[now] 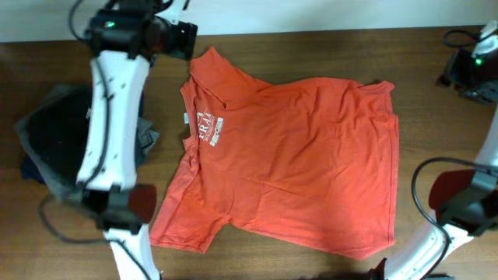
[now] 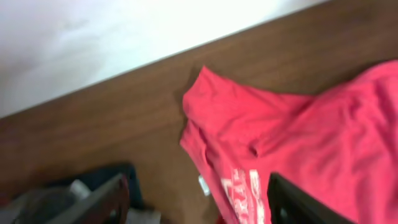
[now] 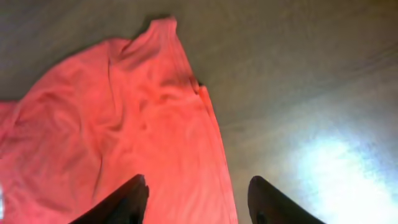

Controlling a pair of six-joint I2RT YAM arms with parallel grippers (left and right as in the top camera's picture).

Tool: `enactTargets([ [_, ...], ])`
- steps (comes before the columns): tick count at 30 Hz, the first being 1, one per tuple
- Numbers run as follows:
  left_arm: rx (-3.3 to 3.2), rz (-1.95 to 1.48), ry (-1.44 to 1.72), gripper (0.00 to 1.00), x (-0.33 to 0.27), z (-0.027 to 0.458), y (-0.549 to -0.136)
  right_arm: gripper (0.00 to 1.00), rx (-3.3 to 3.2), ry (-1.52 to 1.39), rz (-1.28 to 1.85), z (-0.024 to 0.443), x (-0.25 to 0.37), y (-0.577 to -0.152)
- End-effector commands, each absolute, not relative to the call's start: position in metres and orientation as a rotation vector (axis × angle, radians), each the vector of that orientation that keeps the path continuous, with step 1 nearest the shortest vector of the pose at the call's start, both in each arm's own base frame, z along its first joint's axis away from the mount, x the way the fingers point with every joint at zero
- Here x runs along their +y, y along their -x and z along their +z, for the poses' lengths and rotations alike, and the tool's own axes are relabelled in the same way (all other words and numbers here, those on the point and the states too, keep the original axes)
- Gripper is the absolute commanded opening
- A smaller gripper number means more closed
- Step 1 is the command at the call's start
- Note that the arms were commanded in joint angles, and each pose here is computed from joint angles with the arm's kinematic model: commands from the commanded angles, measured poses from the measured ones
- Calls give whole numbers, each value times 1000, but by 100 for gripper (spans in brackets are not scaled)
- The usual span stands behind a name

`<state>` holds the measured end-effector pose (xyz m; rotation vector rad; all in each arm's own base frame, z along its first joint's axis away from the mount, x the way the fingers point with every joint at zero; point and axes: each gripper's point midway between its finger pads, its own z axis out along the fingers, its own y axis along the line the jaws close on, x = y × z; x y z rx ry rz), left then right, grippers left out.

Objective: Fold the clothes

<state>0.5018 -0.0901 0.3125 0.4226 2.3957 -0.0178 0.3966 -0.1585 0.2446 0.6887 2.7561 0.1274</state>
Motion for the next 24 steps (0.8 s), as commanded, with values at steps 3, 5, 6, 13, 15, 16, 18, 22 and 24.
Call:
enactTargets([
  [3, 2380, -16, -414, 71, -83, 348, -464, 4, 2857, -708, 327, 189, -139, -398],
  [5, 2385, -18, -410, 71, -82, 351, -459, 4, 2903, -709, 359, 156, -132, -399],
  [6, 2384, -18, -408, 71, -82, 352, -458, 4, 2928, -711, 370, 139, -128, -397],
  [13, 2367, -18, -406, 72, -82, 356, -459, 4, 3002, -719, 518, 50, -97, -377],
  [15, 2361, -18, -405, 72, -83, 357, -460, 4, 3013, -712, 527, 29, -91, -370],
  [16, 2357, -18, -404, 72, -83, 358, -461, 4, 3016, -708, 527, 21, -88, -367],
  [18, 2346, -18, -402, 72, -83, 359, -463, 4, 3021, -702, 529, 5, -84, -361],
  [22, 2324, -19, -398, 72, -84, 363, -466, 4, 3027, -756, 461, -23, -86, -347],
  [24, 2323, -18, -398, 72, -84, 363, -467, 4, 3045, -840, 300, -33, -103, -336],
])
